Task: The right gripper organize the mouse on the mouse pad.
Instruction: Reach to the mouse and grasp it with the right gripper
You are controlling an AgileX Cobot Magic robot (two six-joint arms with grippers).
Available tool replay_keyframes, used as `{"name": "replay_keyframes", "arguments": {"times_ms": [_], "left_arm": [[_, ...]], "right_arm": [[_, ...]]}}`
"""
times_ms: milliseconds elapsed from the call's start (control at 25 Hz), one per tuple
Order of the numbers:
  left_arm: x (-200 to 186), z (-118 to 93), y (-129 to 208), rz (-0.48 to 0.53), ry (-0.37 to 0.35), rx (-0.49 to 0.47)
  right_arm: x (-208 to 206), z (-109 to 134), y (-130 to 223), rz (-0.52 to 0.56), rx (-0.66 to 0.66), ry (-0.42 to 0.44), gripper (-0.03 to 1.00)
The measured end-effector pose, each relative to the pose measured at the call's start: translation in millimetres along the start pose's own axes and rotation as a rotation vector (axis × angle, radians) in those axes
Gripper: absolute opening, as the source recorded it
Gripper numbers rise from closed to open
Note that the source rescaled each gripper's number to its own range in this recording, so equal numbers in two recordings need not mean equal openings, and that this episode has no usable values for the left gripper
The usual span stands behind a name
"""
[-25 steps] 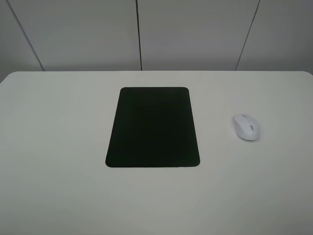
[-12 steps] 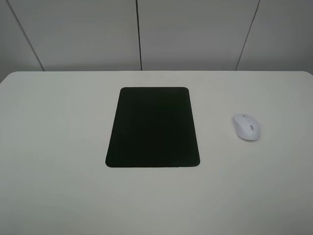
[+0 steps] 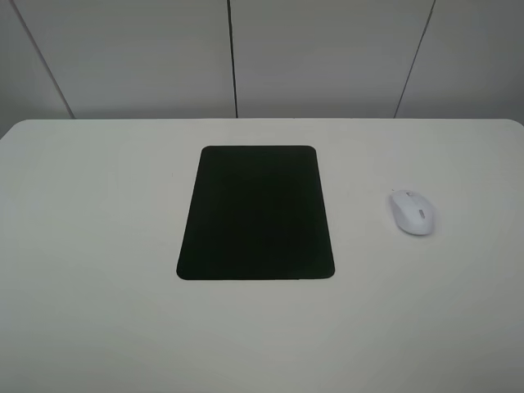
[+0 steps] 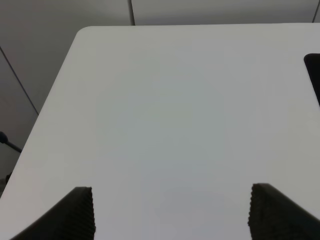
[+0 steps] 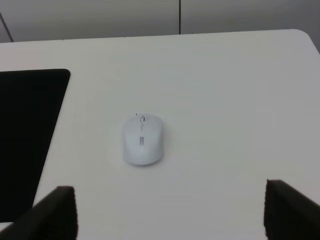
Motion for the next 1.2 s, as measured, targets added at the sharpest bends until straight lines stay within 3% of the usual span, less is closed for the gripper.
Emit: {"name": "replay_keyframes", "arguments": {"times_ms": [1200], "left_arm": [[0.0,0.0,0.0,0.000,0.000,0.000]], "right_arm": [[0.8,0.1,-0.1,0.006,0.000,0.000,0.63]]}}
Point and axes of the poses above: a point on each arm's last joint axis where the gripper is mounted, x pointing out along that axis toward the gripper, z along the wrist's bending axis when the last joint is at zero, y = z × x, the point moved 6 cm from there along x, pointing out along that axis toward the gripper, and after that the axes turned 1 degree about x, right-handed, at the moved point
